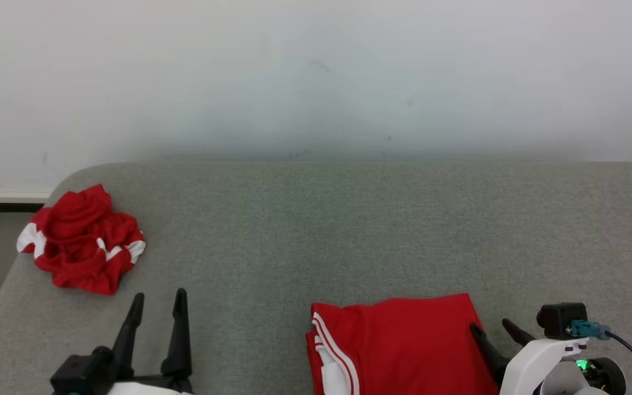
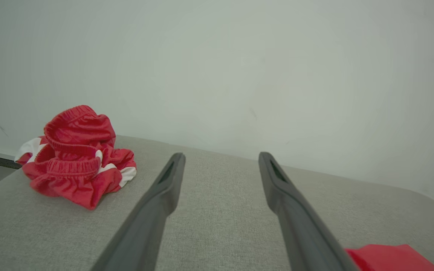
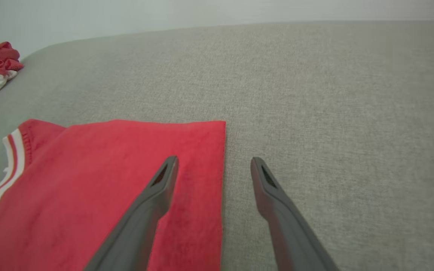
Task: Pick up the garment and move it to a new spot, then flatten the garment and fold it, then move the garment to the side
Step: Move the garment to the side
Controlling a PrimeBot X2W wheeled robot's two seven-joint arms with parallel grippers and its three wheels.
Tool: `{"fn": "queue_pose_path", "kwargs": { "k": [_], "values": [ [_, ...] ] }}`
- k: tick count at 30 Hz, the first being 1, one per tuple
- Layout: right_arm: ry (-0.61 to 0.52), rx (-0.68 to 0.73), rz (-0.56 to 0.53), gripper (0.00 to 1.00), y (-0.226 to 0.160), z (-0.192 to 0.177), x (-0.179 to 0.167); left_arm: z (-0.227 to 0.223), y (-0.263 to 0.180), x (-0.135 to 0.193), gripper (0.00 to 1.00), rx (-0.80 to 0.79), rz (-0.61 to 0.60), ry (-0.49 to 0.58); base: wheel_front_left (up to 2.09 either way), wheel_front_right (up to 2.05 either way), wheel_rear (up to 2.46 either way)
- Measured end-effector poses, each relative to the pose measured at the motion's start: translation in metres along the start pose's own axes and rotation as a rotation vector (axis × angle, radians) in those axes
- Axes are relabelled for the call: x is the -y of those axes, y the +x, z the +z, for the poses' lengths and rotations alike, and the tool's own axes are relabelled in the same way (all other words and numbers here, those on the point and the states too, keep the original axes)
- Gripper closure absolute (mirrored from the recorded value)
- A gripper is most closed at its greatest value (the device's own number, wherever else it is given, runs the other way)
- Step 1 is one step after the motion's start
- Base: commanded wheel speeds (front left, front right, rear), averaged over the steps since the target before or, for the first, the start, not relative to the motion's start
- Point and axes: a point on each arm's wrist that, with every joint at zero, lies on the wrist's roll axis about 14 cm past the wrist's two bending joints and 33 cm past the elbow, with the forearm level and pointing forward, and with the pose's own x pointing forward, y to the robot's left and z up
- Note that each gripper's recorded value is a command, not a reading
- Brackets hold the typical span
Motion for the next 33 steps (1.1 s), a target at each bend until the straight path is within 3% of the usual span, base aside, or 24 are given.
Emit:
{"fn": "queue_pose_path", "kwargs": {
  "k": [8, 15, 18, 33],
  "values": [
    [0.092, -0.32, 0.031, 0.0, 0.004, -0.053, -0.011, 0.004, -0.009, -0.014, 0.0, 0.009, 0.044, 0.007, 0.0, 0.0, 0.0],
    [0.126, -0.413, 0.058, 0.02, 0.006, -0.059, -0.022, 0.005, -0.011, -0.019, 0.0, 0.01, 0.058, 0.007, 0.0, 0.0, 0.0],
    [0.126, -0.417, 0.06, 1.0, 0.008, -0.058, -0.022, 0.005, -0.012, -0.02, 0.0, 0.009, 0.061, 0.008, 0.0, 0.0, 0.0],
    [0.075, -0.288, 0.074, 1.0, 0.004, -0.019, -0.023, 0.01, -0.005, -0.003, 0.0, 0.026, 0.011, -0.001, 0.0, 0.0, 0.0]
  ]
}}
